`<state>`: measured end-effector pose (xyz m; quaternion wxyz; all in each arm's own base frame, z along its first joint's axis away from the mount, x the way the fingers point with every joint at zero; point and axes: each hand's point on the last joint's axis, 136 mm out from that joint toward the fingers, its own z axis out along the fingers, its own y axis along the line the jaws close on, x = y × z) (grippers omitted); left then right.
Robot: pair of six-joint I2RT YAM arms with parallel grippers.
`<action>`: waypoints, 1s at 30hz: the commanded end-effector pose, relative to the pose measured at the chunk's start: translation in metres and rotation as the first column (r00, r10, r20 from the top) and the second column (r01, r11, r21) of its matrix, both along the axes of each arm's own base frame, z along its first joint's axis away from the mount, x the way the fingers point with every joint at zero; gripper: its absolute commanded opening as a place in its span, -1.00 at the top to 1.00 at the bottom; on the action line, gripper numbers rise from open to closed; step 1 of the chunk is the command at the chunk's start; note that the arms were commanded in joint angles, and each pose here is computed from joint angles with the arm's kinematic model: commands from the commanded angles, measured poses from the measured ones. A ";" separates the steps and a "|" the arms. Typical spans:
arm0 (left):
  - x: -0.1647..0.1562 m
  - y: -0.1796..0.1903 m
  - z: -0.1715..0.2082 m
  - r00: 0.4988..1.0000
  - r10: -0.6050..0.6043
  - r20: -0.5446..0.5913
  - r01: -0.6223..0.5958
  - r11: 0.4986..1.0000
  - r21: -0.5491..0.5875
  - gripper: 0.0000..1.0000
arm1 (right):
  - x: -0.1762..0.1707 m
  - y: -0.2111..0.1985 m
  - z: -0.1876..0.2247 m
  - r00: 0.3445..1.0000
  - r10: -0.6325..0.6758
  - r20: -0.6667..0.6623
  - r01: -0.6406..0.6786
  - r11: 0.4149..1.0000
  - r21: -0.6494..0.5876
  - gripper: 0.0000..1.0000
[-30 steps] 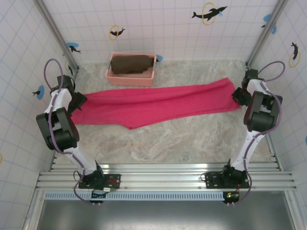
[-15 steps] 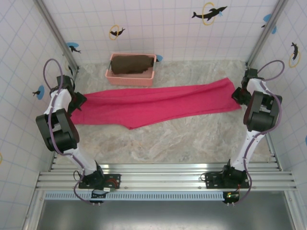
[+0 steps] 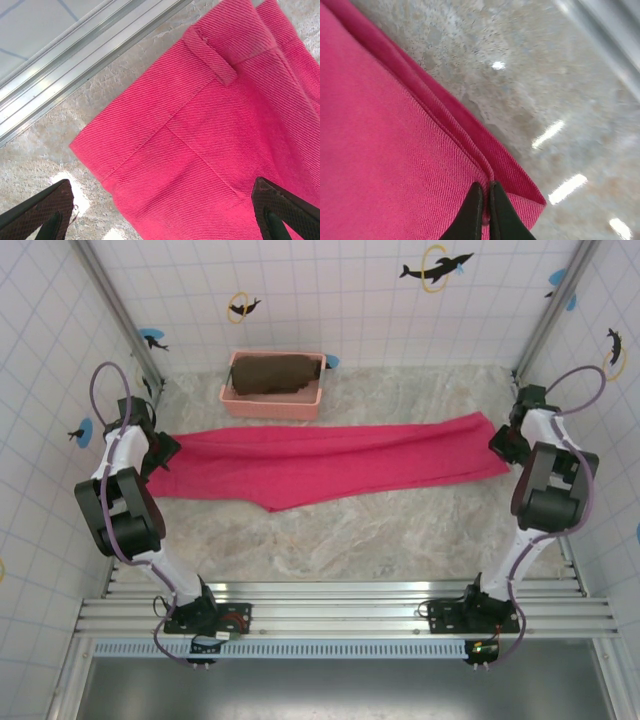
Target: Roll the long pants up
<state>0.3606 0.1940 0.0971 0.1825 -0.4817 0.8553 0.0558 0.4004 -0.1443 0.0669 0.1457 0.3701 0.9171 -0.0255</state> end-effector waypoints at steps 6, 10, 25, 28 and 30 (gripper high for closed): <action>0.007 0.002 0.019 0.999 -0.039 0.003 0.039 0.999 0.026 -0.87 | -0.029 -0.039 0.029 0.997 -0.078 -0.002 0.077 0.994 -0.081 1.00; 0.011 0.002 0.020 0.999 -0.045 0.008 0.045 0.999 0.024 -0.87 | -0.046 -0.038 0.015 0.993 -0.075 -0.088 0.068 0.994 -0.090 1.00; 0.023 -0.014 0.012 0.995 -0.101 0.003 0.101 0.995 0.000 -0.87 | 0.024 0.035 0.036 0.989 0.140 0.053 -0.143 0.987 0.072 -0.18; 0.025 -0.019 0.010 0.994 -0.107 0.004 0.107 0.994 -0.003 -0.88 | 0.052 0.094 0.043 0.959 0.262 0.103 -0.273 0.956 0.111 -0.49; 0.024 -0.021 0.009 0.994 -0.112 0.000 0.112 0.994 -0.003 -0.88 | 0.065 0.137 0.042 0.936 0.322 0.144 -0.343 0.926 0.159 -0.83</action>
